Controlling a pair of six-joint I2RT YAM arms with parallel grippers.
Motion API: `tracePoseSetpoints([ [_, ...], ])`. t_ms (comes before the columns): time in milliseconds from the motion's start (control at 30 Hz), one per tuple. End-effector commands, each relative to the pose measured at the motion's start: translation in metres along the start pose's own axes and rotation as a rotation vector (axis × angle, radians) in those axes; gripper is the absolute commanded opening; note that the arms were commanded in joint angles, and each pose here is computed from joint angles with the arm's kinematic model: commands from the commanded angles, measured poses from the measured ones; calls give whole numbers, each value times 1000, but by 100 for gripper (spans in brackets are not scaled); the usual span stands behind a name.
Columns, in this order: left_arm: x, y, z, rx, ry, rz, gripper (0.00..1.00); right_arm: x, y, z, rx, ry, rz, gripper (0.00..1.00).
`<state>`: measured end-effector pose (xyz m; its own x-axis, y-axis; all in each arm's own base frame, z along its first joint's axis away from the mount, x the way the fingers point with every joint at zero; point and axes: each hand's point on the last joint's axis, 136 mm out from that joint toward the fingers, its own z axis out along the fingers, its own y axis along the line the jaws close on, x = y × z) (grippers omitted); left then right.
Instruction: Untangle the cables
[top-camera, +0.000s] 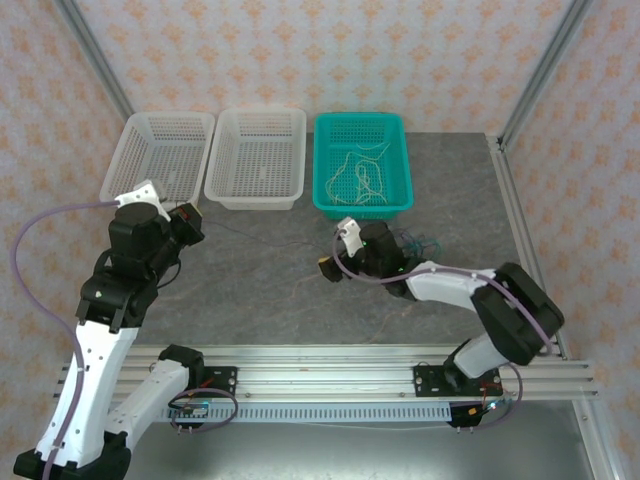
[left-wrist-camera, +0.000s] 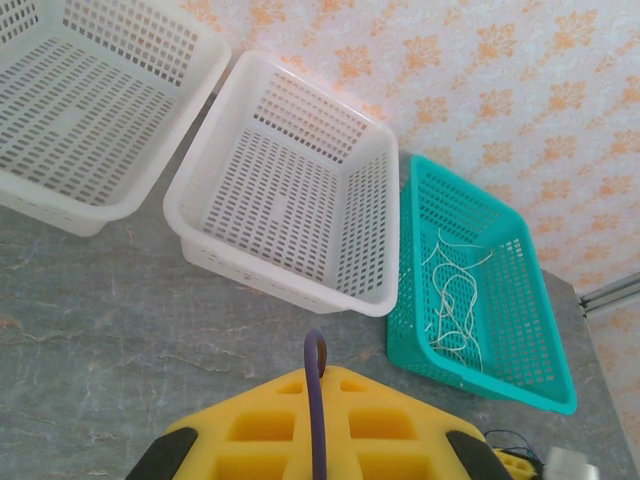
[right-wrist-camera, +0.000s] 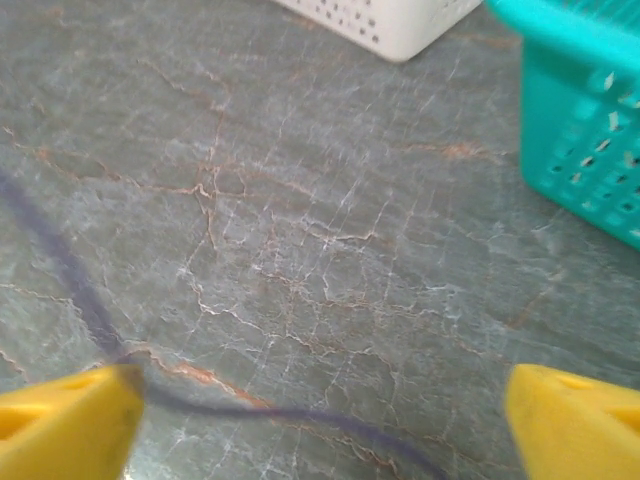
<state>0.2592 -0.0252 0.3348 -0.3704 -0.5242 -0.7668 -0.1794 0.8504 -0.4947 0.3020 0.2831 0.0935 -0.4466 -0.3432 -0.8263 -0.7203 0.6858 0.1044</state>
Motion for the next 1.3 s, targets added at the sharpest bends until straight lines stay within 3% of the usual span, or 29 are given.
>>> tracePoseSetpoints([
  [0,-3,3,-10,-15,1,7,0,-37,5,6,-24,-119,-27,68],
  [100,-4,7,-14,-33,-10,9,0,-40,4,2,-18,-136,4,30],
  [167,-5,15,-14,-71,-26,10,7,-41,13,-6,-64,-134,20,2],
  [200,-5,19,-13,-91,-33,10,10,-41,18,-12,-89,-137,42,0],
  [400,9,31,9,-148,10,22,28,-66,51,-68,-259,-217,177,0],
  [600,26,41,27,-176,43,-2,54,-107,32,-105,-138,-258,391,0],
  [700,30,39,24,-138,31,12,63,-126,29,-116,-133,-304,468,0],
  [833,45,23,17,4,64,69,63,-143,13,-122,-63,-328,622,0],
  [1033,104,-25,23,395,164,-49,61,-161,1,-130,-47,-385,882,0],
  [1267,169,-54,35,493,252,80,65,-179,11,-137,-134,-411,956,0],
])
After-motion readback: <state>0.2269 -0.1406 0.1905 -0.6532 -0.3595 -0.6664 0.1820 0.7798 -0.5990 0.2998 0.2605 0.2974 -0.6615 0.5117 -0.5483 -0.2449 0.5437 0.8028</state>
